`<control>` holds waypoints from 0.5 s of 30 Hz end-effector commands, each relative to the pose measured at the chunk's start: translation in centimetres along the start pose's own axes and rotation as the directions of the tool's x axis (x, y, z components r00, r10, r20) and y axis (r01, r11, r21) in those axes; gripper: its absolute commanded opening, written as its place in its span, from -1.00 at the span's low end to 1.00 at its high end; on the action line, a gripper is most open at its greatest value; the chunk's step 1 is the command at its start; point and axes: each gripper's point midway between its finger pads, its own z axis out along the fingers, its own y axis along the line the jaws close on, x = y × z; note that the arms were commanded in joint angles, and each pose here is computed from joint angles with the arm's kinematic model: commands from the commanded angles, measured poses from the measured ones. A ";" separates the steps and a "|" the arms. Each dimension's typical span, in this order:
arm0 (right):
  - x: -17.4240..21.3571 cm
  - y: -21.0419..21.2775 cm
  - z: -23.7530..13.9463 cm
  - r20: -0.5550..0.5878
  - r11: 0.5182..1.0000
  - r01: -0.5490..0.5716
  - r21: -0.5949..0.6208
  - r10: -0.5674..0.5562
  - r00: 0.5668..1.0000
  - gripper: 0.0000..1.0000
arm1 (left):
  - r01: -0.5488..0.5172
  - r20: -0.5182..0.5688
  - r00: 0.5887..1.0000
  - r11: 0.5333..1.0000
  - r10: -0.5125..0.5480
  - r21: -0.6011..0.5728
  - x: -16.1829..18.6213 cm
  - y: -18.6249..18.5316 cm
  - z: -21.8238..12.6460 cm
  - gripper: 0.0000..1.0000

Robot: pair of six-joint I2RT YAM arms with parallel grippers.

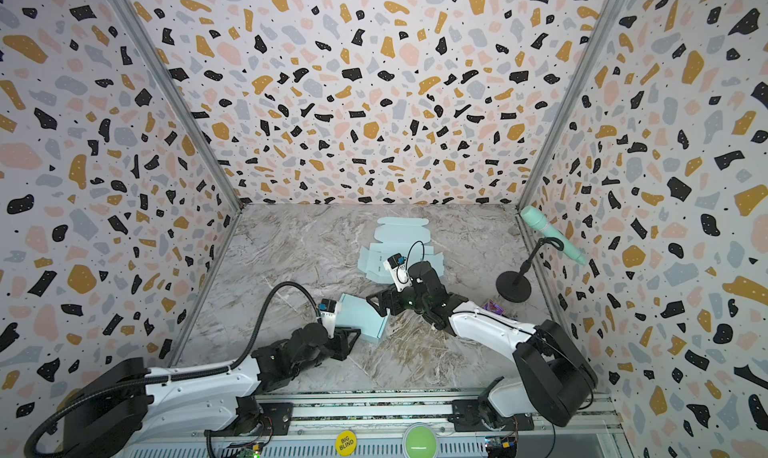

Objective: Fold the paper box

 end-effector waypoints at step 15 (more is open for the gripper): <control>7.8 -0.2 0.5 -0.143 0.990 -0.136 0.046 0.142 0.980 0.86 | -0.023 -0.010 1.000 0.995 0.022 -0.092 -4.6 6.9 0.3 0.26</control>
